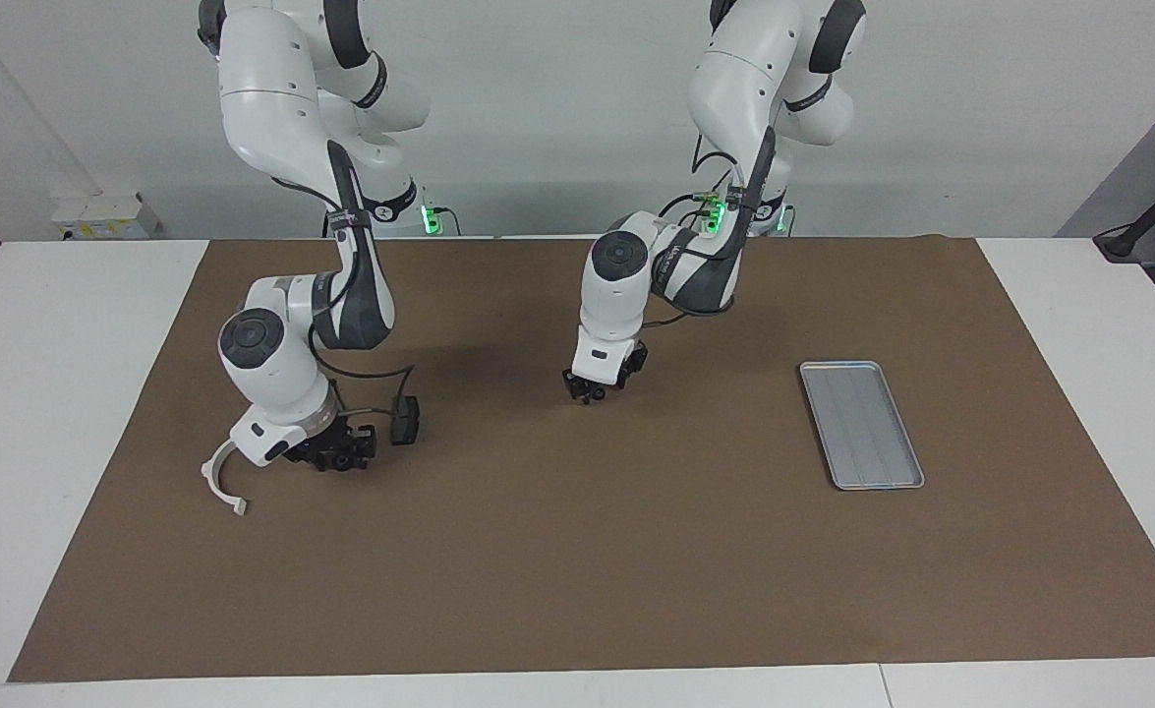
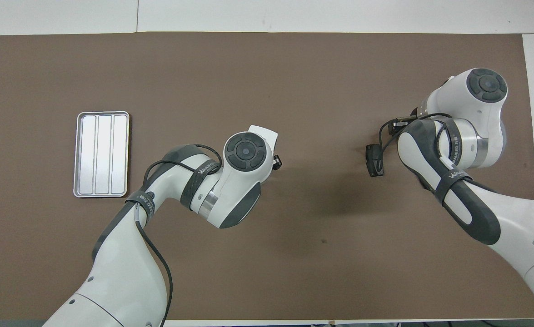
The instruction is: Pick bearing gear from pile to tray
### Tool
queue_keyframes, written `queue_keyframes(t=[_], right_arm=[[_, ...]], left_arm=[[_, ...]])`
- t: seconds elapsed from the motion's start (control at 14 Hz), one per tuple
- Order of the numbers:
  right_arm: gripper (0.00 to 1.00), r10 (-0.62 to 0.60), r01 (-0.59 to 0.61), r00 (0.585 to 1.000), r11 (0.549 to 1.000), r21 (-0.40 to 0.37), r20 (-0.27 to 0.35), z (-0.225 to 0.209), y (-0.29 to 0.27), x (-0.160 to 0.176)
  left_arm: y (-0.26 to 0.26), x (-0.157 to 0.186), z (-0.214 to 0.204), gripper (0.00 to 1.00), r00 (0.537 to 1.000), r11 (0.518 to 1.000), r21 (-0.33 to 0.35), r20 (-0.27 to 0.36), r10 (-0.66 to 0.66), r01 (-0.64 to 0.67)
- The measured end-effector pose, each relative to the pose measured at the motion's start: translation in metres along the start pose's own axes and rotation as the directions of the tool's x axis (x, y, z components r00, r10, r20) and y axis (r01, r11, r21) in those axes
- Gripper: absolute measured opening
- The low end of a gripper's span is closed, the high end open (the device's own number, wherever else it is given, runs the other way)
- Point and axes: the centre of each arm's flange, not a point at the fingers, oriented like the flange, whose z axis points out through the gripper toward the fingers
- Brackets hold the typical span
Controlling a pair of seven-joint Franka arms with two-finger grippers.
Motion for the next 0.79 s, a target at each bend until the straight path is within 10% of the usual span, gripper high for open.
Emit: queue_keyframes(t=[0.43, 0.79], right_arm=[[0.35, -0.003, 0.003, 1.0, 1.0, -0.001, -0.021, -0.01, -0.001, 0.006], [0.35, -0.007, 0.007, 0.999, 1.0, 0.002, -0.043, -0.105, -0.013, 0.037]], left_arm=[[0.002, -0.006, 0.001, 0.6, 1.0, 1.0, 0.003, 0.001, -0.002, 0.002], [0.002, -0.006, 0.002, 0.6, 1.0, 1.0, 0.004, 0.001, -0.003, 0.003]])
